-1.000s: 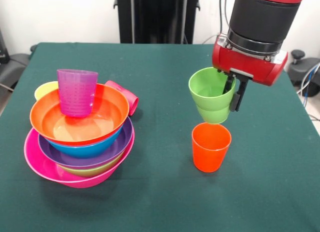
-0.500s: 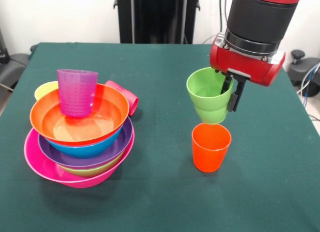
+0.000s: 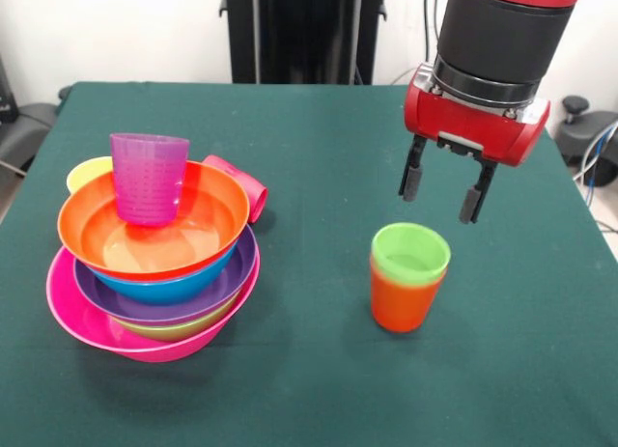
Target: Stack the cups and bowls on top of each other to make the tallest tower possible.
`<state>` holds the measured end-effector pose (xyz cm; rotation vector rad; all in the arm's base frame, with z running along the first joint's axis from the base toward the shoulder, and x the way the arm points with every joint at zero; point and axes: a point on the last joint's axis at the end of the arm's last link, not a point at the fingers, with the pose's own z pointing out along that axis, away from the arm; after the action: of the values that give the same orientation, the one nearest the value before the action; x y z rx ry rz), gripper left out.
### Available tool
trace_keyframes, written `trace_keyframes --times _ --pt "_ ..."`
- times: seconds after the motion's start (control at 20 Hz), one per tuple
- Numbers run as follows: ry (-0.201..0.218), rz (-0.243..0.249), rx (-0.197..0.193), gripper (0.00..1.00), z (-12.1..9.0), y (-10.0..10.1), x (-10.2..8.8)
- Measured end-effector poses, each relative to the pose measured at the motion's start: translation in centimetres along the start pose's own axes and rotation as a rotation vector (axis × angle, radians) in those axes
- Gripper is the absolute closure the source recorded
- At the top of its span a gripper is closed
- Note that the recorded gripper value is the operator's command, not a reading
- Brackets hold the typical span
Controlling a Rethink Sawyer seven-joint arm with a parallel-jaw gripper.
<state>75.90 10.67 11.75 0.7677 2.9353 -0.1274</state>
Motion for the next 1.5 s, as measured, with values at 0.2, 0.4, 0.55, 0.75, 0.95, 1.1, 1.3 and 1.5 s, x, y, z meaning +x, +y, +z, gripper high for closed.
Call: trace_keyframes --times 0.2,0.4,0.55,0.75,0.95,1.1,1.3,1.5 --pt "0.000 0.000 0.000 0.00 0.0 0.0 0.0" --pt "0.000 0.000 0.000 0.00 0.0 0.0 0.0" --pt "0.000 0.000 0.000 0.00 0.0 0.0 0.0" --pt "0.000 0.000 0.000 0.00 0.0 0.0 0.0" --pt "-0.001 0.001 0.002 0.00 0.4 -0.1 0.0" --pt "-0.014 0.002 -0.001 0.00 0.9 -0.2 -0.2" --pt "-0.042 0.005 -0.004 0.00 2.1 -0.5 -0.6" --pt "-0.084 0.009 -0.009 0.00 4.0 -1.0 -1.0"
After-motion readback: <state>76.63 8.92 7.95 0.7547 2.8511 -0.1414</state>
